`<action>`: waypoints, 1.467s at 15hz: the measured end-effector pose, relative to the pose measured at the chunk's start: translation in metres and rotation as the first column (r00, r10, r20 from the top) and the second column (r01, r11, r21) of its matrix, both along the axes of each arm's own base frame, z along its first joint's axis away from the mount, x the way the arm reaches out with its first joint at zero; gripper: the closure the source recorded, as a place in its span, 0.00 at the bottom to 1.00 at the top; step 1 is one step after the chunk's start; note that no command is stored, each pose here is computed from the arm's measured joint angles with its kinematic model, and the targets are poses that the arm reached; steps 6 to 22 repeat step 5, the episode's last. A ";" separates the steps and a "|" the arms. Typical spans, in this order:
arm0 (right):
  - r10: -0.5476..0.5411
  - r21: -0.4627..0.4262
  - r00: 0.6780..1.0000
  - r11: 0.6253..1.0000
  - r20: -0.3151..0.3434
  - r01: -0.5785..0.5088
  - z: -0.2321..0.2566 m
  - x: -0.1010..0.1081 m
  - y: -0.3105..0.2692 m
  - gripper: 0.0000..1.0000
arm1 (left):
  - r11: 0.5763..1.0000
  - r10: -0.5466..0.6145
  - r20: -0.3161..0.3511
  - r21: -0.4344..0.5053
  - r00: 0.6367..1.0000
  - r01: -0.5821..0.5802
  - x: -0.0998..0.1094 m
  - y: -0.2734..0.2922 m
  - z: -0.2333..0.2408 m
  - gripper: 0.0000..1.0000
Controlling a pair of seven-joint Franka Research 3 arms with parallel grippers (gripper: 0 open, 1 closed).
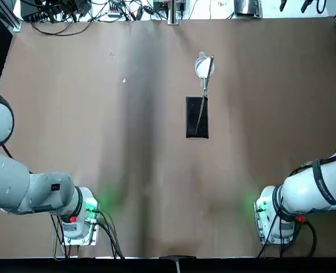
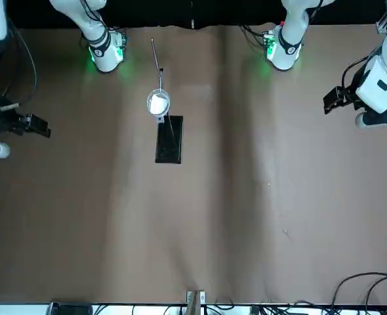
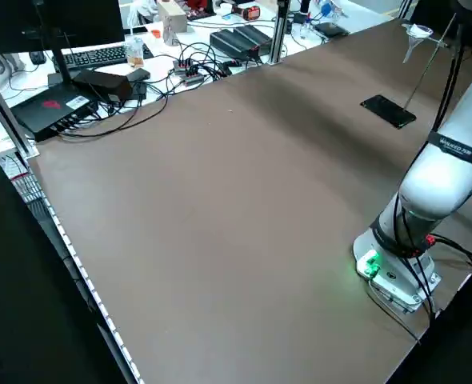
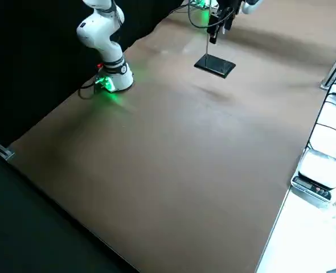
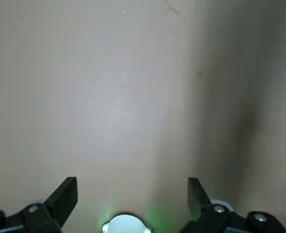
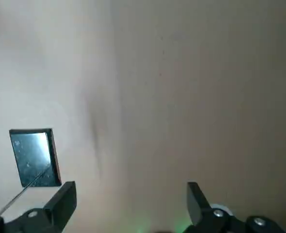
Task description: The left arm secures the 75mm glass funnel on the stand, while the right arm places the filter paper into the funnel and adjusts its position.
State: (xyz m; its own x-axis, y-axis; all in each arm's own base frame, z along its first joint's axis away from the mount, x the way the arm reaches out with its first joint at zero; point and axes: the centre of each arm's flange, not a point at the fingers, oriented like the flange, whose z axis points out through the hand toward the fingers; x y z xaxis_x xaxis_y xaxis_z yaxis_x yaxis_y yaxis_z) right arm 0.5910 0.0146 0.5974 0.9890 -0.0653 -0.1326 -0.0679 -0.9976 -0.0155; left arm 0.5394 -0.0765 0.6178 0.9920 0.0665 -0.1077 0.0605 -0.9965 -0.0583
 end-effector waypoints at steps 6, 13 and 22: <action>0.131 0.013 0.986 0.991 0.102 -0.133 0.011 -0.045 0.002 0.00 | 1.000 -0.003 0.000 0.000 1.000 0.003 0.000 -0.002 0.000 0.00; 0.131 0.013 0.986 0.991 0.102 -0.133 0.011 -0.045 0.002 0.00 | 1.000 -0.003 0.000 0.000 1.000 0.003 0.000 -0.002 0.000 0.00; 0.131 0.013 0.986 0.991 0.102 -0.133 0.011 -0.045 0.002 0.00 | 1.000 -0.003 0.000 0.000 1.000 0.003 0.000 -0.002 0.000 0.00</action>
